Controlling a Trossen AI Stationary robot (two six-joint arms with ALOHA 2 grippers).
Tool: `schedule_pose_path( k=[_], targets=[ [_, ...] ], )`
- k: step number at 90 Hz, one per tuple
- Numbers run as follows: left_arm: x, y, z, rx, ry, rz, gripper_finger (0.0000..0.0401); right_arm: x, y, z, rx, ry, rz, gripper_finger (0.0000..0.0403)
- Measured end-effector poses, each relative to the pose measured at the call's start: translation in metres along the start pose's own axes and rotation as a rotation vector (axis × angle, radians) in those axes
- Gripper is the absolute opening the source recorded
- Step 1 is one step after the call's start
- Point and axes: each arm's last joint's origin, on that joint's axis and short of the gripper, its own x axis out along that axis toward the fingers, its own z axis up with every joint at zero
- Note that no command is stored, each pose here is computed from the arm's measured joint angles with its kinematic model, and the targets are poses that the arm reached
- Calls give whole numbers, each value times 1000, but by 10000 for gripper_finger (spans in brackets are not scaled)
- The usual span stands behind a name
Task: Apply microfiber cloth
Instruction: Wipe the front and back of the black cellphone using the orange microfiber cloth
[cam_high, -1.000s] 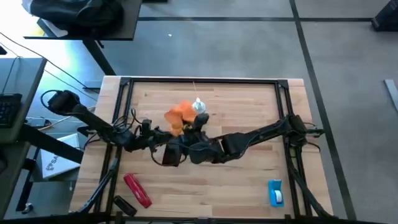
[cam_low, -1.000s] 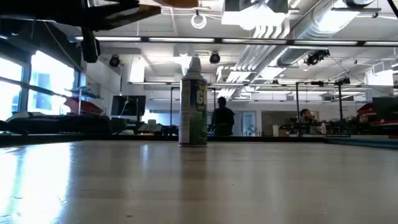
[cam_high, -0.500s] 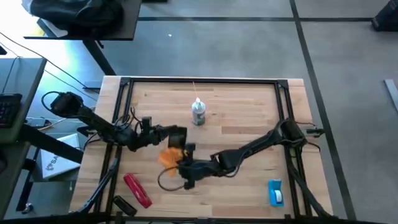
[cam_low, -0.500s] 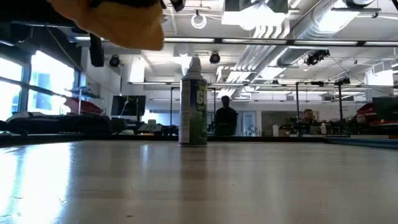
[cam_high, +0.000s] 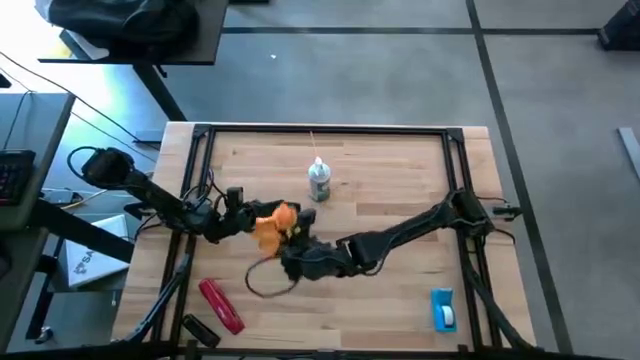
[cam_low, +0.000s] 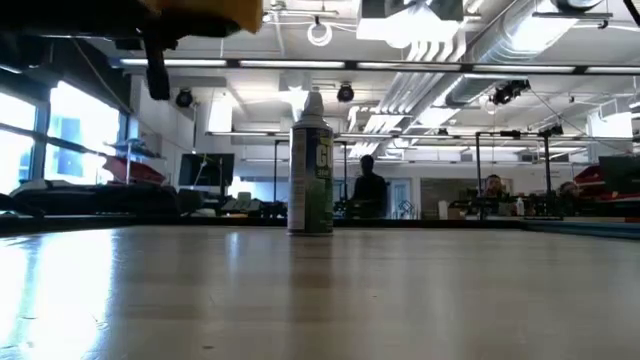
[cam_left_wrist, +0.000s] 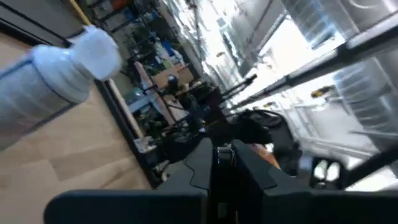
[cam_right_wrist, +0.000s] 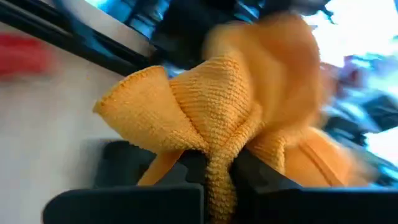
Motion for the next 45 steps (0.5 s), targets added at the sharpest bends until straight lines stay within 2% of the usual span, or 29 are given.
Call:
schedule_pose_path(
  k=[9, 19, 23, 32, 45],
  targets=[
    [-1, -1, -1, -6, 8, -5, 12, -6, -16, 2, -127, 126, -126, 3],
    [-2, -5, -1, -39, 38, -57, 12, -15, -33, 9, -165, 187, -194, 3],
    [-1, -7, -1, -49, 44, -75, 12, -17, -37, 11, -138, 180, -176, 3],
    [-2, -8, 1, -36, 37, -95, 12, -17, -37, 11, -58, 150, -58, 3],
    [-2, -7, 1, -8, 24, -82, 12, -9, -28, 2, 63, 132, 63, 3]
  ],
)
